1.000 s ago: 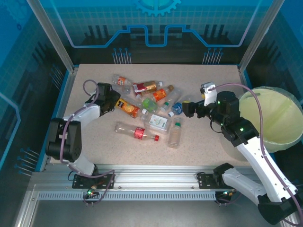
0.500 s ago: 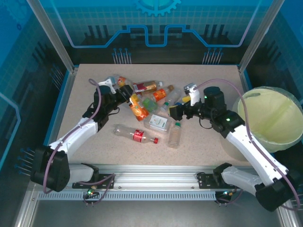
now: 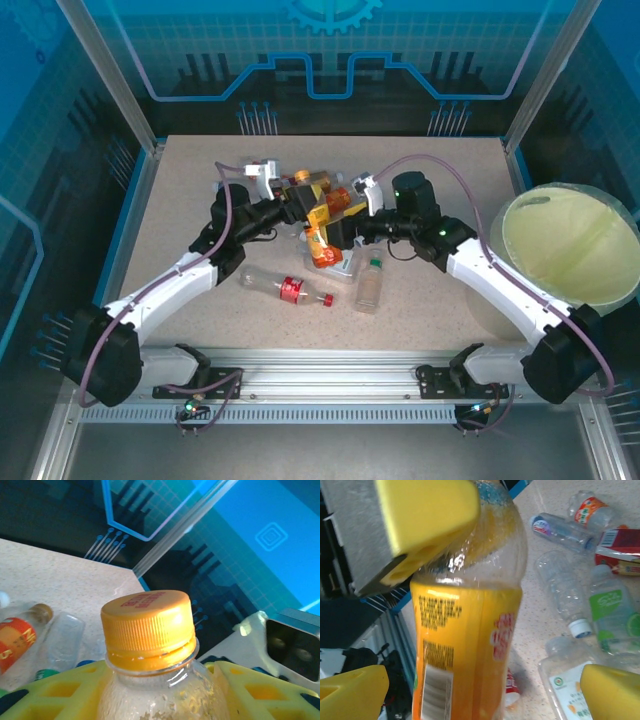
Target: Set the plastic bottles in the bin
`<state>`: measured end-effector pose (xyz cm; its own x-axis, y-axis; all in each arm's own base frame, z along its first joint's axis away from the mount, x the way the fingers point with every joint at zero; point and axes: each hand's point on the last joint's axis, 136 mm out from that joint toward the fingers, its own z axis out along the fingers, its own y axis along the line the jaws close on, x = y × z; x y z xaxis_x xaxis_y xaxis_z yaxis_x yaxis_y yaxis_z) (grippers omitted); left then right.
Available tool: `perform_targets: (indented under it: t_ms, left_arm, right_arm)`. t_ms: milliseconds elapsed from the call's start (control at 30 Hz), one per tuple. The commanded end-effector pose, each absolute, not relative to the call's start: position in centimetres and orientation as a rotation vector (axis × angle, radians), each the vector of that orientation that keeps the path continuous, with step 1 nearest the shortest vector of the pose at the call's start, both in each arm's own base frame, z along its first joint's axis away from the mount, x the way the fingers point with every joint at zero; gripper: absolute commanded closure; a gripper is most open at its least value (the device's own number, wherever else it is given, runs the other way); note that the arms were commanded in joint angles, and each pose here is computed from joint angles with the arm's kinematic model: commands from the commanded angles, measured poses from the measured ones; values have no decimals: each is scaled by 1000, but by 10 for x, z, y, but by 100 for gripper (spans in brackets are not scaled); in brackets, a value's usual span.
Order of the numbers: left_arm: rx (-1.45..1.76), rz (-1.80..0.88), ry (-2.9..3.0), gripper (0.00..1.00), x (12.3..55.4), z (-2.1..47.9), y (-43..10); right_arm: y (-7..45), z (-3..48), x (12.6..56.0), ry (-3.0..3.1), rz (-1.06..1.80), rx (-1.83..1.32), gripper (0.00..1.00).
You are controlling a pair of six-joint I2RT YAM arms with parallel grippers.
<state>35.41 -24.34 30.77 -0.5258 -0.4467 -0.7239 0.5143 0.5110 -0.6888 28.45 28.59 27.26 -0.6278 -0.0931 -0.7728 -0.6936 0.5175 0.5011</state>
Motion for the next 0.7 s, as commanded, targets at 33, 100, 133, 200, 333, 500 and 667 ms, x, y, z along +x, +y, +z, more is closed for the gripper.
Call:
perform_targets:
  t_ms: [33,100,133,200,333,500,667]
  left_arm:
    - [147,-1286,1635,49,347,344,-262]
    - [153,-1300,1627,49,347,345,-266]
    - [156,-1309,1622,49,347,346,-268]
    - [162,-1323,1623,49,347,346,-272]
    - [160,-1322,1627,49,349,344,-273]
    - [161,-1303,1647,49,351,342,-273]
    - [155,-1301,1669,44,353,339,-275]
  right_arm:
    - [310,296,278,2003,1281,-659,0]
    - [316,291,277,2018,1289,-684,1]
    - [319,290,276,2028,1294,-698,3]
    - [324,289,273,2028,1321,-728,8]
    - [328,290,270,2017,1352,-758,22]
    - [317,286,275,2068,1231,-731,39]
    - [309,286,279,2082,1162,-696,49]
